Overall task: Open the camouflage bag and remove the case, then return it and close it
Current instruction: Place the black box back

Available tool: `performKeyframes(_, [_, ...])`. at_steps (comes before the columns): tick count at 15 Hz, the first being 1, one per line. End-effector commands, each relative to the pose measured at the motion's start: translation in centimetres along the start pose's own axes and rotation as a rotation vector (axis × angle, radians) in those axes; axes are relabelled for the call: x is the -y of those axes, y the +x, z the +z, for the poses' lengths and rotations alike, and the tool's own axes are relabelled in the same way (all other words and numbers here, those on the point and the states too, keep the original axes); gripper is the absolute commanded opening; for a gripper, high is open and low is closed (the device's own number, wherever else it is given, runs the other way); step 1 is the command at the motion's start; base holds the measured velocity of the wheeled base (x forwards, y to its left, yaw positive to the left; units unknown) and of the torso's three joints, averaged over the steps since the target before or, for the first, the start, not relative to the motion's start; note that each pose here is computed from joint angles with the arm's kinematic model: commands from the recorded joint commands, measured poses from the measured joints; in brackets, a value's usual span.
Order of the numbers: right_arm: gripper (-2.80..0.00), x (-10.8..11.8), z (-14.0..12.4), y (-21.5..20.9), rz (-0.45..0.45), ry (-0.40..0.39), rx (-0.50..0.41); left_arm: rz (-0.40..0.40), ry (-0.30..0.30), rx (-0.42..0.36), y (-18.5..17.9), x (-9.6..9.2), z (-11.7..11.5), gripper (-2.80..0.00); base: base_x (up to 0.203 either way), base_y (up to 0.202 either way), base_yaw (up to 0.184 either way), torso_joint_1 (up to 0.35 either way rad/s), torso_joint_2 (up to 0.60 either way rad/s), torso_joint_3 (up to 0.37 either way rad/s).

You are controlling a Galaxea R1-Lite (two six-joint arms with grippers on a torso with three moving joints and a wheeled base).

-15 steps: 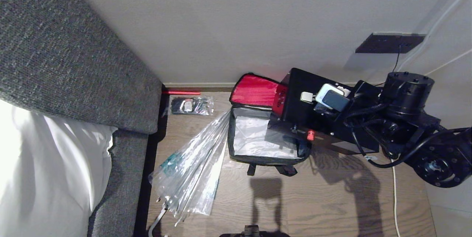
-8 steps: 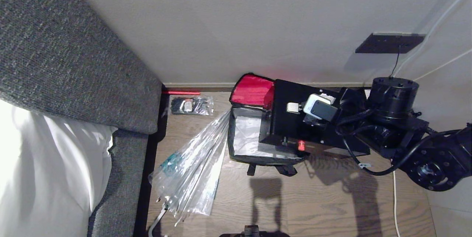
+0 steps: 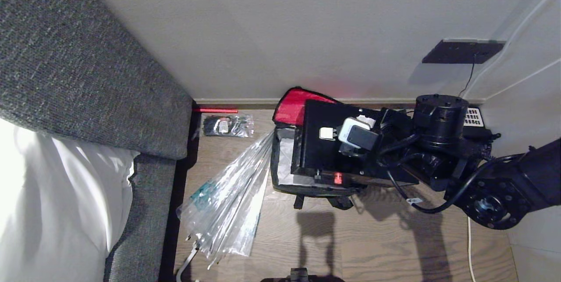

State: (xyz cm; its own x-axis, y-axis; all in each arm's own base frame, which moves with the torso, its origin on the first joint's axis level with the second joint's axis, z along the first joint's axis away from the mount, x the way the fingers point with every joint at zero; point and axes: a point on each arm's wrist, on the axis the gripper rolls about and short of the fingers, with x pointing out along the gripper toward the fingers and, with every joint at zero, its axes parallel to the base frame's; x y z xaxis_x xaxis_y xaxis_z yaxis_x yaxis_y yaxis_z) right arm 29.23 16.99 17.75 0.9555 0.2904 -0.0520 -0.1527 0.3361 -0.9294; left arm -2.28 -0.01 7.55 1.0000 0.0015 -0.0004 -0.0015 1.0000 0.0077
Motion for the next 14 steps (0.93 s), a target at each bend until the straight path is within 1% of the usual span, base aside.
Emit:
performKeyframes(1, [-2.8, -0.6, 0.6, 0.6, 0.012, -0.01, 0.012, 0.0, 0.0, 0.002, 0.0, 0.0, 0.0, -2.8, 0.0, 0.0, 0.0, 0.0, 0.0, 0.0])
performKeyframes(7, [-2.8, -1.9, 1.7, 2.3, 0.043, -0.012, 0.061, 0.001, 0.0, 0.002, 0.0, 0.0, 0.0, -2.8, 0.0, 0.0, 0.0, 0.0, 0.0, 0.0])
performKeyframes(9, [-2.8, -2.1, 2.2, 2.9, 0.041, -0.008, 0.077, 0.0, 0.0, 0.002, 0.0, 0.0, 0.0, -2.8, 0.0, 0.0, 0.0, 0.0, 0.0, 0.0])
performKeyframes(12, [-2.8, -2.6, 2.5, 3.9, 0.036, -0.003, 0.085, -0.001, 0.0, 0.002, 0.0, 0.0, 0.0, -2.8, 0.0, 0.0, 0.0, 0.0, 0.0, 0.0])
performKeyframes(14, [-2.8, -3.3, 2.5, 4.5, 0.049, 0.011, 0.082, 0.0, 0.0, 0.002, 0.0, 0.0, 0.0, -2.8, 0.0, 0.0, 0.0, 0.0, 0.0, 0.0])
